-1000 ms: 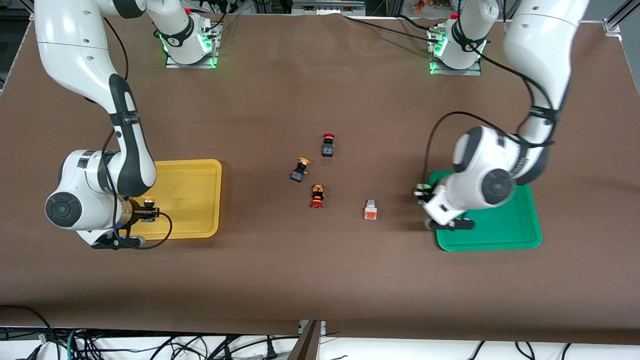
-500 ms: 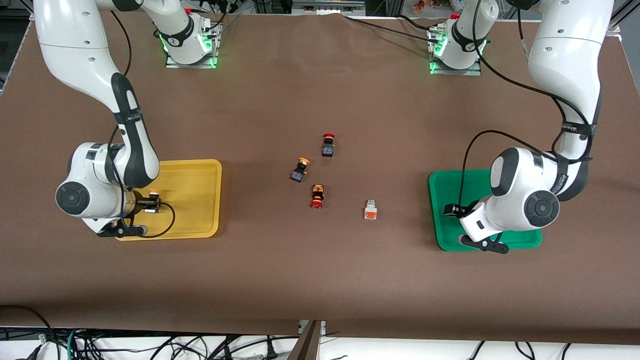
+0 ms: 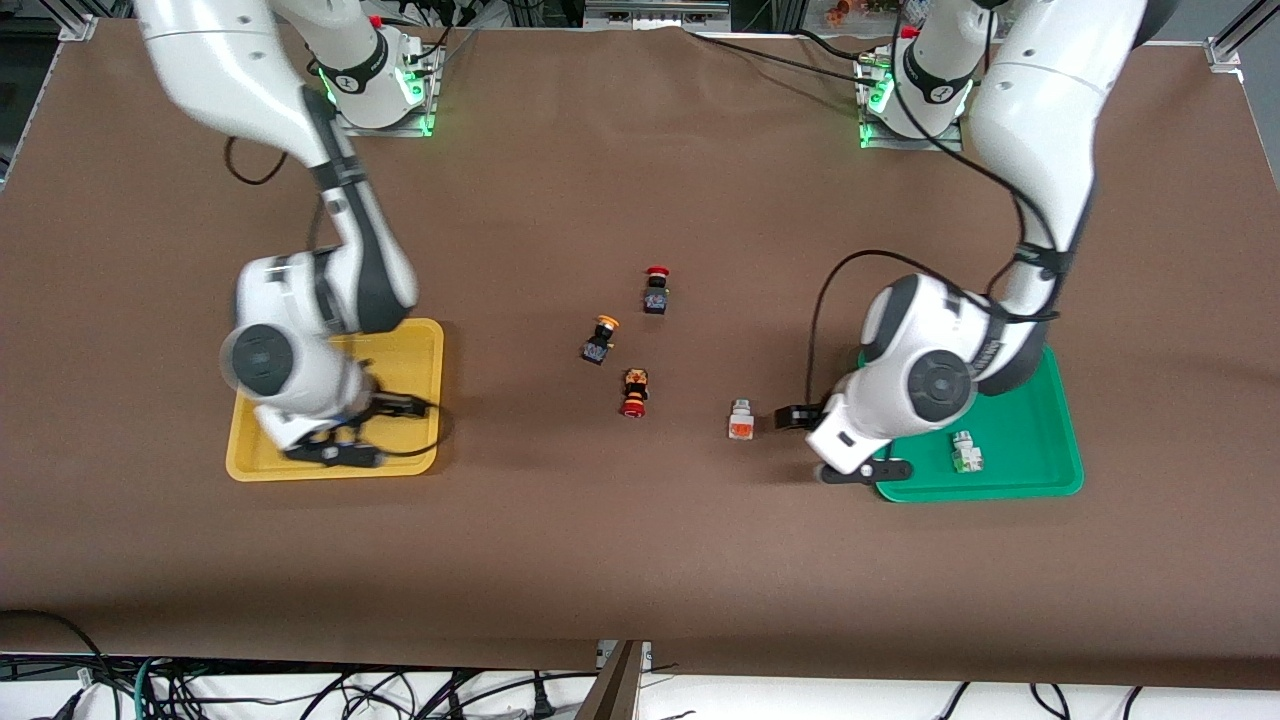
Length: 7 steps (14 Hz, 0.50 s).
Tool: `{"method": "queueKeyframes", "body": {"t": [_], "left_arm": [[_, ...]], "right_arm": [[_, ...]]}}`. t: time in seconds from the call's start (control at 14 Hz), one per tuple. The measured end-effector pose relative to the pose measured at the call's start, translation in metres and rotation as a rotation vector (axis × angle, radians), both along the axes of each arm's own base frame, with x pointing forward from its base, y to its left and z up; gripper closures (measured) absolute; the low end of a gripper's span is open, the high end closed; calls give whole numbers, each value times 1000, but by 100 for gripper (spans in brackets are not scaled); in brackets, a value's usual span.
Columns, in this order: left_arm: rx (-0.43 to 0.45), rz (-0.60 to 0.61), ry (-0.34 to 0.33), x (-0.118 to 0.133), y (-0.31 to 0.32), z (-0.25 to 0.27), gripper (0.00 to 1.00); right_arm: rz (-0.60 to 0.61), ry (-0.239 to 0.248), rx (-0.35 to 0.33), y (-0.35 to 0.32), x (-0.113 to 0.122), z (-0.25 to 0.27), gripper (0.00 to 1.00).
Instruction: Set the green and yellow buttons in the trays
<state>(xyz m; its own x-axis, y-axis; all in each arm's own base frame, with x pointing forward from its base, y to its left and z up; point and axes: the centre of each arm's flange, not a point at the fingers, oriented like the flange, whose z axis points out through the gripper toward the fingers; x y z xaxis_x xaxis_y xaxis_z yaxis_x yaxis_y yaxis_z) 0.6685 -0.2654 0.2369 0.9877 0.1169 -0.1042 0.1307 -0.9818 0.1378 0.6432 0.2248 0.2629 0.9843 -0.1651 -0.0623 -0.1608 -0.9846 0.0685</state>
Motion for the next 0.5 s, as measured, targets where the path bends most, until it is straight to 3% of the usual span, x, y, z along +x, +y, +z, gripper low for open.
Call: {"method": "queueKeyframes", "body": {"t": [0.43, 0.5], "left_arm": [[-42, 106, -55, -20, -65, -67, 0], [-52, 111, -75, -20, -68, -70, 7]], "right_arm": [[-197, -82, 50, 154, -63, -49, 0], [-213, -82, 55, 167, -71, -57, 0]]}}
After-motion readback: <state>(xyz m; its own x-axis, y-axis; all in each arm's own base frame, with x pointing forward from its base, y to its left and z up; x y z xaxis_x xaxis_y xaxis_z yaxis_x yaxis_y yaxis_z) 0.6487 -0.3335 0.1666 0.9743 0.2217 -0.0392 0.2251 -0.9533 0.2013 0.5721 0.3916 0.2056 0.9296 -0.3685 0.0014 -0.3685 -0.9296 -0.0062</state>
